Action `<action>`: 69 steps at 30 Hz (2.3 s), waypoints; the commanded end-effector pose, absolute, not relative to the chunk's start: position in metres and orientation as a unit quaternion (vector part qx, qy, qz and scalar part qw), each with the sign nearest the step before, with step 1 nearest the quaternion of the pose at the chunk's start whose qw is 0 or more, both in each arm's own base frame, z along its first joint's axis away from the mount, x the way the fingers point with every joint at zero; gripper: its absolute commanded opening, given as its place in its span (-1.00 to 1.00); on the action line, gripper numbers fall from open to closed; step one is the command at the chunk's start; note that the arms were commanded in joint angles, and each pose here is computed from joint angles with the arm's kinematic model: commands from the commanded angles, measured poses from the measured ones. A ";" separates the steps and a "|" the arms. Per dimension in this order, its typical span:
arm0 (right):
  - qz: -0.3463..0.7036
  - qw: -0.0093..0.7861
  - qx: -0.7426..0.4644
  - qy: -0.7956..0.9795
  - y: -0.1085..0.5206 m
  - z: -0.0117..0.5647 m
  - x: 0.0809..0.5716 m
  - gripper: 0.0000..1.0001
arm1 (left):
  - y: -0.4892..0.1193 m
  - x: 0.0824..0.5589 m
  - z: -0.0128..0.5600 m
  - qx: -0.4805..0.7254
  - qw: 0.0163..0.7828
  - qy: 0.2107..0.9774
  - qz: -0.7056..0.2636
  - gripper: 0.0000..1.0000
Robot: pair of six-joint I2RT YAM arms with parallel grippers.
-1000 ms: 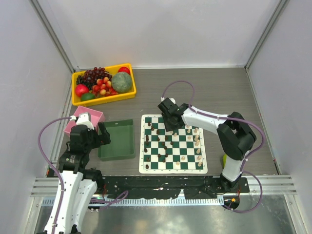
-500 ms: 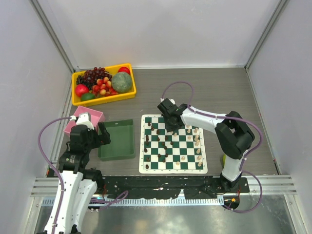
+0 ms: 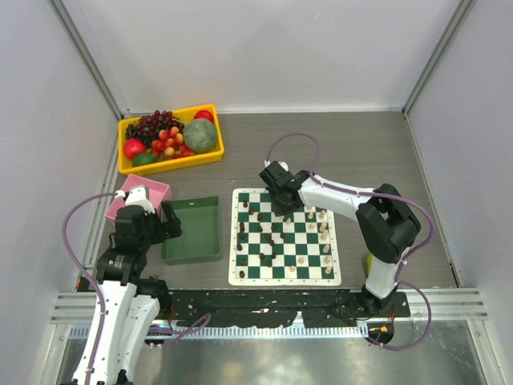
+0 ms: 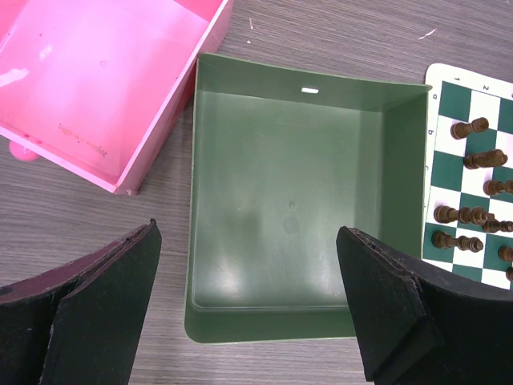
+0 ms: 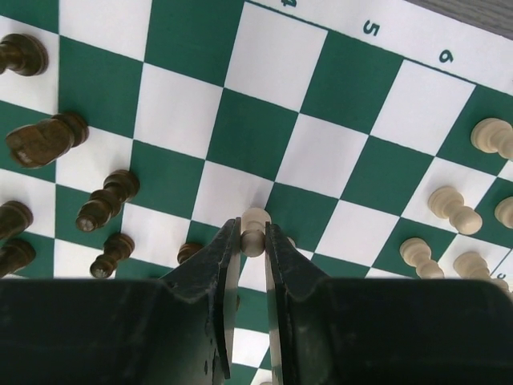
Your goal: Set up the chess pieces on the board
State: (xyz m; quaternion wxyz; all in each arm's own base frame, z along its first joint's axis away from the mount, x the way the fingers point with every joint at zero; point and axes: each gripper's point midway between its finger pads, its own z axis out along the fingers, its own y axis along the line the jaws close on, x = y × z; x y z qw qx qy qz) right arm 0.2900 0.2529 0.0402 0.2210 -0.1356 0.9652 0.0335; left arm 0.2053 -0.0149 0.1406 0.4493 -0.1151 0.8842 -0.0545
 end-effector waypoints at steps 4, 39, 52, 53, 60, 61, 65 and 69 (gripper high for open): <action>0.082 0.296 -0.111 0.945 0.256 0.102 0.296 -0.56 | -0.017 0.213 0.161 -0.113 0.477 0.869 -0.064 0.98; 0.075 0.258 -0.002 0.963 0.162 0.047 0.223 -0.54 | -0.018 0.212 0.160 -0.111 0.477 0.869 -0.068 0.98; 0.072 0.248 -0.005 0.966 0.159 0.038 0.224 -0.54 | -0.018 0.212 0.160 -0.112 0.477 0.869 -0.066 0.98; 0.072 0.249 -0.005 0.966 0.159 0.038 0.225 -0.54 | -0.018 0.213 0.160 -0.112 0.476 0.869 -0.066 0.98; 0.063 0.238 -0.007 0.969 0.157 0.029 0.223 -0.53 | -0.018 0.213 0.160 -0.112 0.476 0.870 -0.068 0.98; 0.062 0.237 -0.007 0.969 0.157 0.029 0.222 -0.52 | -0.018 0.213 0.160 -0.111 0.477 0.869 -0.067 0.98; 0.066 0.240 -0.011 0.968 0.158 0.031 0.223 -0.46 | -0.018 0.213 0.160 -0.111 0.478 0.869 -0.066 0.98; 0.071 0.244 -0.014 0.967 0.159 0.035 0.223 -0.38 | -0.018 0.213 0.160 -0.110 0.477 0.869 -0.067 0.98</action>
